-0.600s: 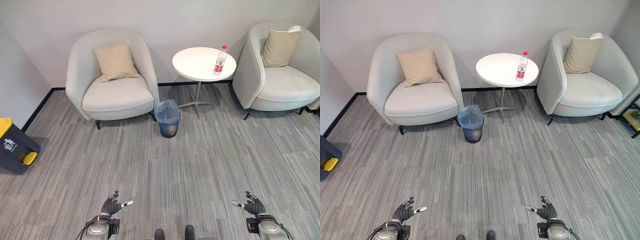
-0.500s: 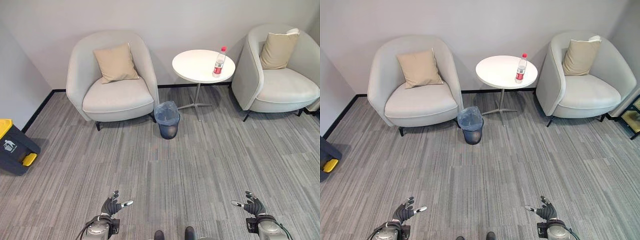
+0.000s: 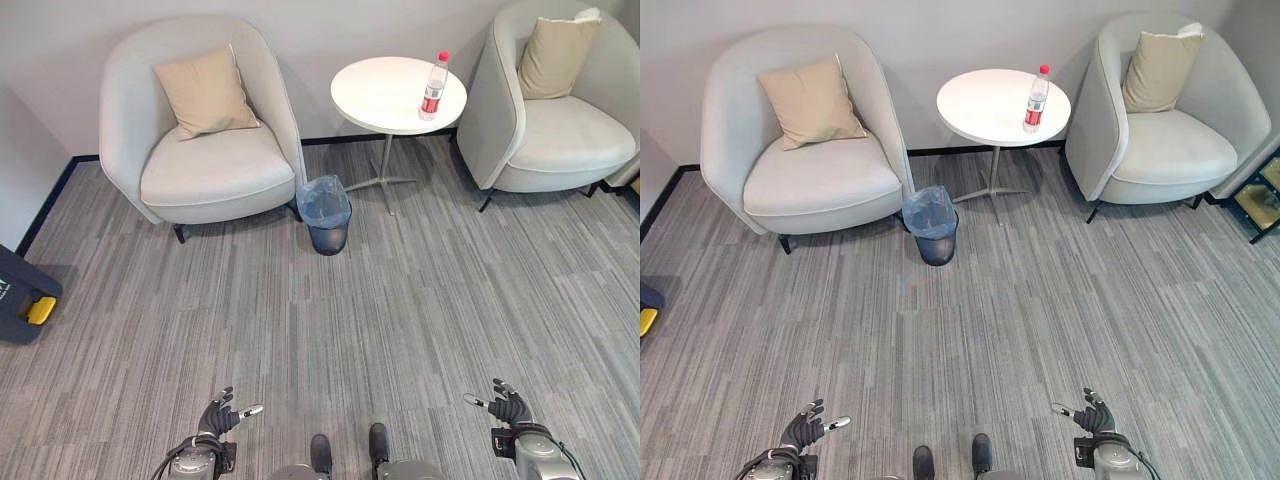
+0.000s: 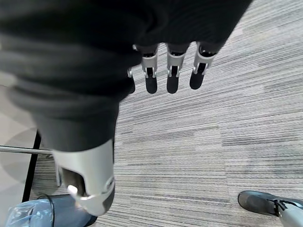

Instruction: Gather garbage on tea table into small bin, then transfer packed bag to large trash can.

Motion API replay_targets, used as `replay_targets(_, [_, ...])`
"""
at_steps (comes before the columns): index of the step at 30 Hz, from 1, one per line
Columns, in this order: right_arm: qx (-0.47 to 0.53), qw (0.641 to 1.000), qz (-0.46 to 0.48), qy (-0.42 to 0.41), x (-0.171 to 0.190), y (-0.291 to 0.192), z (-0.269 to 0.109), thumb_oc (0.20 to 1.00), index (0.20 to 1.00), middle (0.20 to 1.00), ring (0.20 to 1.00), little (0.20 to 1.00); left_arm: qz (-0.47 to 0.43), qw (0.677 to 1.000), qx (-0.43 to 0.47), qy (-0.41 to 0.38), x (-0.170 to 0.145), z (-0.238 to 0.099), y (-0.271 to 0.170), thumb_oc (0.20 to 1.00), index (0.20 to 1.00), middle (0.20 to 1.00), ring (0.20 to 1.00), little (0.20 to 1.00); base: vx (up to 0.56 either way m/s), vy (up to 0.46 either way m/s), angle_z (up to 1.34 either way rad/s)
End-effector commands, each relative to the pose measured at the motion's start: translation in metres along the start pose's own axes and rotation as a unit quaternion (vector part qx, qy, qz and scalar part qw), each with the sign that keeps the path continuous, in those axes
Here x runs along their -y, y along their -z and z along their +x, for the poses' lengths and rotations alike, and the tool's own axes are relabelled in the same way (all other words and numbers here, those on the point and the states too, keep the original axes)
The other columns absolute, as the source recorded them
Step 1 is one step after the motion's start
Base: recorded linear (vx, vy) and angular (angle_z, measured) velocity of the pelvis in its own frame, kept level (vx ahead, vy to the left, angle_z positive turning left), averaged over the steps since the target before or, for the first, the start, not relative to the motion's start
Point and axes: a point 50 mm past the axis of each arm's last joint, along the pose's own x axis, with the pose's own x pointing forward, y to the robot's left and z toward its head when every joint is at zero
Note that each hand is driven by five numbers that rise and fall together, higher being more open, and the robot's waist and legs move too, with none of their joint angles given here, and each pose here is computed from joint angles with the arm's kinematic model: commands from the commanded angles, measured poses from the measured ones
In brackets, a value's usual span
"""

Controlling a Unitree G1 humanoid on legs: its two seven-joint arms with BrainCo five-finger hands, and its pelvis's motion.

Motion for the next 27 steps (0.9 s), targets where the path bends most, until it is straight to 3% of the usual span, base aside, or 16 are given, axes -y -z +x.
replay_targets(1, [0.038, 0.999, 0.021, 0.007, -0.002, -0.023, 0.005, 1.0, 1.0, 1.0, 1.0, 1.0, -0.03, 0.998, 0.033, -0.043, -0.021, 0.003, -0.014, 1.0, 1.0, 1.0, 1.0, 1.0, 0.14, 0.055, -0.63])
replay_targets(7, [0.079, 0.997, -0.001, -0.013, -0.011, -0.04, 0.004, 1.0, 1.0, 1.0, 1.0, 1.0, -0.028, 0.998, 0.042, -0.034, -0.013, 0.006, -0.021, 1.0, 1.0, 1.0, 1.0, 1.0, 0.3, -0.154, -0.49])
replay_targets(17, [0.075, 0.997, 0.004, -0.009, -0.005, -0.034, 0.002, 1.0, 1.0, 1.0, 1.0, 1.0, -0.029, 0.999, 0.044, 0.012, 0.015, 0.011, -0.029, 1.0, 1.0, 1.0, 1.0, 1.0, 0.25, -0.276, 0.27])
replay_targets(27, [0.064, 0.998, -0.008, -0.008, -0.004, -0.031, 0.003, 1.0, 1.0, 1.0, 1.0, 1.0, -0.009, 0.999, 0.043, 0.019, 0.015, 0.011, -0.028, 1.0, 1.0, 1.0, 1.0, 1.0, 0.19, -0.028, -0.08])
